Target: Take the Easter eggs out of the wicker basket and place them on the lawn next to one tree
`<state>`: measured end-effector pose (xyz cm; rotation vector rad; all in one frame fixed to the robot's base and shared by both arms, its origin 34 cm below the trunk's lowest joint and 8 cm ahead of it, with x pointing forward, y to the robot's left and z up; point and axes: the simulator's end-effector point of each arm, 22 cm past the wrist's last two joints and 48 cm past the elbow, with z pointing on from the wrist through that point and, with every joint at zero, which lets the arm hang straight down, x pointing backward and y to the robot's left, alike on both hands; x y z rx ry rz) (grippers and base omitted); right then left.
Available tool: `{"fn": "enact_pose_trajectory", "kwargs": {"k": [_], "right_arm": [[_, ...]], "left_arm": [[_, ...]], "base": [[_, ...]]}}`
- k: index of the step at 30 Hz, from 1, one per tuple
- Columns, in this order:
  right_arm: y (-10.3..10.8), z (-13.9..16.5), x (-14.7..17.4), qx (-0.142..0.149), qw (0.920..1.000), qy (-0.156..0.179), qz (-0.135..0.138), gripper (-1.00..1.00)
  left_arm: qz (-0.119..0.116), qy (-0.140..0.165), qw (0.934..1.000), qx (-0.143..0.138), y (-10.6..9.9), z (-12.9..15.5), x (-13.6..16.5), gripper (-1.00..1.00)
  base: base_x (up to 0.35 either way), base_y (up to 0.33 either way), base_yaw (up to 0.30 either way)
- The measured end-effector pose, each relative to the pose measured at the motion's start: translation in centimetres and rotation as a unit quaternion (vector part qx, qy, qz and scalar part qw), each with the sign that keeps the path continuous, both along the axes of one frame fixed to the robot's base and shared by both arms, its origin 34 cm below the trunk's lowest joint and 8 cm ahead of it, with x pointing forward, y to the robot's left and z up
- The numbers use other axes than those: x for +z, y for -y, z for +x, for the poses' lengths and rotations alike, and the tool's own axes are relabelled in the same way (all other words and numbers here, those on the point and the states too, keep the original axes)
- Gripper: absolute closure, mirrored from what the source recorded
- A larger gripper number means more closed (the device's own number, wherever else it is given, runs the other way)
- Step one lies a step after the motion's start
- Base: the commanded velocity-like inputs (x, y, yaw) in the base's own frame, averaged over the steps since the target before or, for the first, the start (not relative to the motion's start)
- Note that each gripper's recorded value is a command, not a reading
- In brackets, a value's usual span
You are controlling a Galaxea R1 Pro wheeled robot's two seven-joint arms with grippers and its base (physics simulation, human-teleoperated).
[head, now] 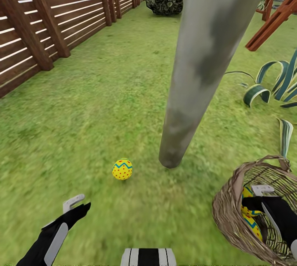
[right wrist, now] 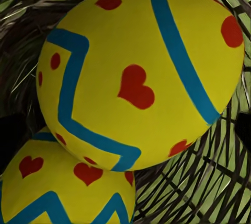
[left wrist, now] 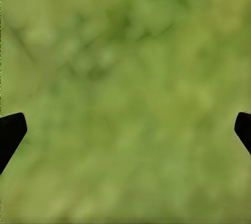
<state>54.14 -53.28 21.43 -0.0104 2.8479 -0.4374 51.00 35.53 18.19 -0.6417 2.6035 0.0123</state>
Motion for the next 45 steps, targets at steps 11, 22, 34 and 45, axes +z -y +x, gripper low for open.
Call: {"fn": "enact_pose_trajectory", "kwargs": {"k": [11,22,34,45], "right_arm": [[0.6,0.0,-1.1,0.005,0.9999,-0.007,-0.010,-1.00],[2.1,0.3,-1.5,-0.008,0.9998,-0.002,-0.020,-1.00],[1.7,-0.6,-3.2,0.001,0.9995,-0.021,-0.024,-1.00],[1.8,-0.8,-3.5,0.006,0.9992,-0.026,-0.029,-1.00]], "left_arm": [[-0.001,-0.024,0.9997,-0.001,0.2,-1.5,-2.1,-1.00],[-0.002,-0.046,0.9989,-0.002,0.3,-3.0,-4.0,-1.00],[-0.011,-0.063,0.9980,-0.001,1.5,-4.3,-5.6,-1.00],[-0.011,-0.066,0.9978,-0.001,1.5,-4.5,-5.8,-1.00]], "base": [[0.000,0.000,0.000],[0.000,0.000,0.000],[0.000,0.000,0.000],[0.000,0.000,0.000]]}}
